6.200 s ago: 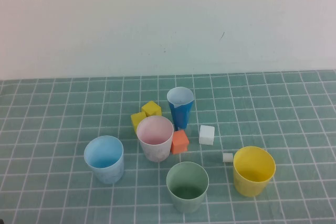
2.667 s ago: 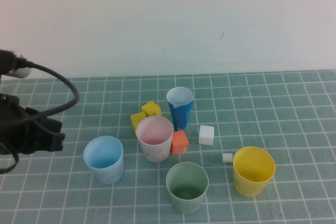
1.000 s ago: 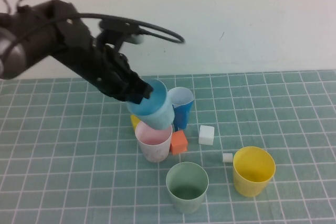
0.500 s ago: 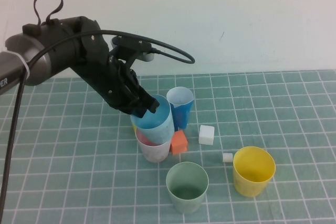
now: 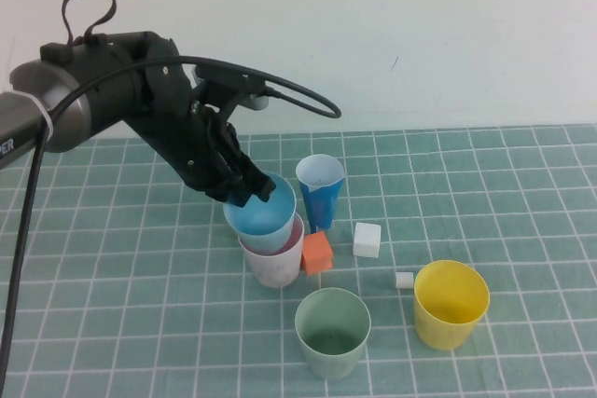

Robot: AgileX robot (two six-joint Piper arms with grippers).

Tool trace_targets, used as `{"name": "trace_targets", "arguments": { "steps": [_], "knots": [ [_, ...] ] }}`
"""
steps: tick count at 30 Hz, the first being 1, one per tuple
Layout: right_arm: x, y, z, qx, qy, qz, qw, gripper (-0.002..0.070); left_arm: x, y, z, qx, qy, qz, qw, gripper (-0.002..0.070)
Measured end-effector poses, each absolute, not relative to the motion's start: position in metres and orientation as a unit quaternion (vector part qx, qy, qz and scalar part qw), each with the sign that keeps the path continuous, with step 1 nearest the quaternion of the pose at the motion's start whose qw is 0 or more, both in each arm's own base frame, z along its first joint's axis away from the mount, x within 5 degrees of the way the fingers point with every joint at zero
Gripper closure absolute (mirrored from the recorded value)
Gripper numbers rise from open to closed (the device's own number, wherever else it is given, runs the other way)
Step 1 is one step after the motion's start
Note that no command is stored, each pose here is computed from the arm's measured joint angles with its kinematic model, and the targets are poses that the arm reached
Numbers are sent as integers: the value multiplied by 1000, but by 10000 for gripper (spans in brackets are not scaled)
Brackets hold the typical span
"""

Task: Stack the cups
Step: Place the blue cup on the pink cup, then pick up the yellow cup

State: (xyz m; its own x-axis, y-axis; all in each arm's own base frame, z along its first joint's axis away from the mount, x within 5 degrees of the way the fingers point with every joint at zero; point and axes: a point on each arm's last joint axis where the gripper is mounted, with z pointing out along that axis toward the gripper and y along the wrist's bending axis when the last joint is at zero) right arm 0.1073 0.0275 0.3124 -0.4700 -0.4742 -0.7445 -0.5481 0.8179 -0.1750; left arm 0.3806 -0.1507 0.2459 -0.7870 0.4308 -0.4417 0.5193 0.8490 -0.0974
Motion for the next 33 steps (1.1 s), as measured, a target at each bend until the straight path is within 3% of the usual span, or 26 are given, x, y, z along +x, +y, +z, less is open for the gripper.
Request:
{"name": "trace_targets", "arguments": {
  "steps": [6,9,11,15,18,22,26,29,33],
  "knots": [
    [107,28,312,-299,856,44,419,679,382,-149,246,258,938,-98,210,442],
    [107,28,312,-309,852,39,420,679,383,-150,247,256,937,-99,218,382],
    [107,29,313,-319,846,41,424,679,383,-150,247,255,936,-99,221,397],
    [110,34,315,-341,831,64,436,679,380,-147,264,257,929,-89,251,584],
    [119,40,310,-358,828,102,419,679,372,-139,300,232,918,-72,312,648],
    [138,49,297,-395,828,138,373,679,351,-121,357,192,895,-44,400,669],
    [168,60,289,-428,825,146,339,679,304,-103,404,166,866,-53,469,673],
    [195,70,282,-448,824,142,316,679,265,-91,407,161,855,-62,488,673],
    [230,85,269,-468,825,148,279,679,217,-74,378,162,856,-62,488,673]
  ]
}}
